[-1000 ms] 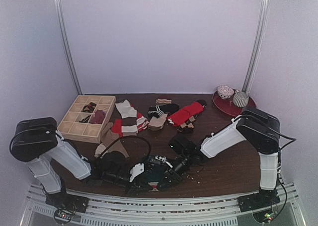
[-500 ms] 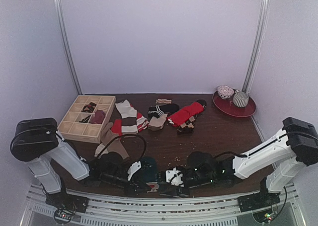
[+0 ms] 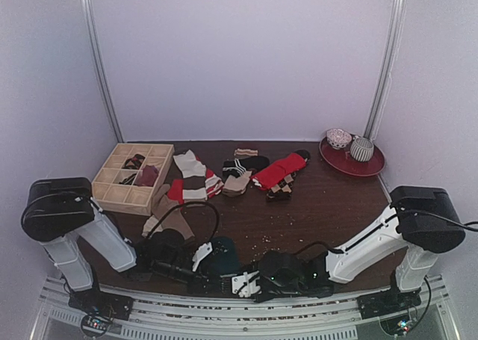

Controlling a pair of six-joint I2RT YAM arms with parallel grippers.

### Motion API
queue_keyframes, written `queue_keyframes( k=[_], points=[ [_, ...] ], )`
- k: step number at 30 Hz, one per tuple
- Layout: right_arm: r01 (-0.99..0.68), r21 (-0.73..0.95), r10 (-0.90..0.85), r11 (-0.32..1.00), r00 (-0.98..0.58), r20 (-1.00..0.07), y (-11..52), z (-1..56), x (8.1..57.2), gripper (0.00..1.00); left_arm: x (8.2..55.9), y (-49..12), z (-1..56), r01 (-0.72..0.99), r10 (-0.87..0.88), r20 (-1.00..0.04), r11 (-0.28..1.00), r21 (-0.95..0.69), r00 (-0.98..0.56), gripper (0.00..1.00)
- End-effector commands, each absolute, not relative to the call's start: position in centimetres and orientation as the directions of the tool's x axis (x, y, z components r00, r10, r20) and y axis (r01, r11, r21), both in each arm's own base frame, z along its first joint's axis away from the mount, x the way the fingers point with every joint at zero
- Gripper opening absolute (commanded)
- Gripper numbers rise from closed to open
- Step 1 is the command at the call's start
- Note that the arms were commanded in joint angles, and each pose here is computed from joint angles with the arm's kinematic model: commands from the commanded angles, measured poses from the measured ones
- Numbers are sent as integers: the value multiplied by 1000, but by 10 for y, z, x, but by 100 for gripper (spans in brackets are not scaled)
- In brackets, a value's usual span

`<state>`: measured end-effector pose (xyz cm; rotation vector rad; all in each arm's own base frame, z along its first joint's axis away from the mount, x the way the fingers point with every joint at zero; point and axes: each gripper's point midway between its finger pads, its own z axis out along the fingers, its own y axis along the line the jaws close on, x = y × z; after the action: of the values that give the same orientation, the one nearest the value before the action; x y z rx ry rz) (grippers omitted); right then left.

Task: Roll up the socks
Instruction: Roll a pair of socks at the center of the board.

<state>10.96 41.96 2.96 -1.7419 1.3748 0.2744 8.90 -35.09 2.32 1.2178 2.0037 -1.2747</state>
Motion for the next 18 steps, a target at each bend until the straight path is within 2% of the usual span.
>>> queue_keyframes(
  k=[1,5,7,9,10,13,14,18],
  points=[
    [-868,-496,-741,-8,338,-580,418,13,117,33,67,-321,-20,814,559,-612,236,-530,-560,0],
    [-917,-398,-755,-34,285,-591,412,0,103,26,71,-324,-18,826,562,-621,239,-510,-546,1],
    [-948,-315,-761,-43,236,-604,409,-4,94,24,75,-327,-15,841,565,-635,237,-487,-527,28],
    [-975,-216,-763,-41,170,-624,408,-1,86,24,83,-328,-6,862,548,-670,247,-442,-500,46],
    [-986,-160,-766,-47,139,-628,407,0,82,24,88,-328,2,874,531,-697,251,-415,-483,63],
    [-999,-18,-781,-40,42,-623,401,8,76,24,102,-325,33,908,469,-780,274,-317,-414,95],
    [-999,24,-786,-33,11,-618,399,11,75,24,106,-322,42,915,451,-802,286,-285,-391,98],
    [-969,247,-805,11,-155,-572,390,17,83,25,116,-312,82,930,345,-890,315,-189,-298,98]
  ],
)
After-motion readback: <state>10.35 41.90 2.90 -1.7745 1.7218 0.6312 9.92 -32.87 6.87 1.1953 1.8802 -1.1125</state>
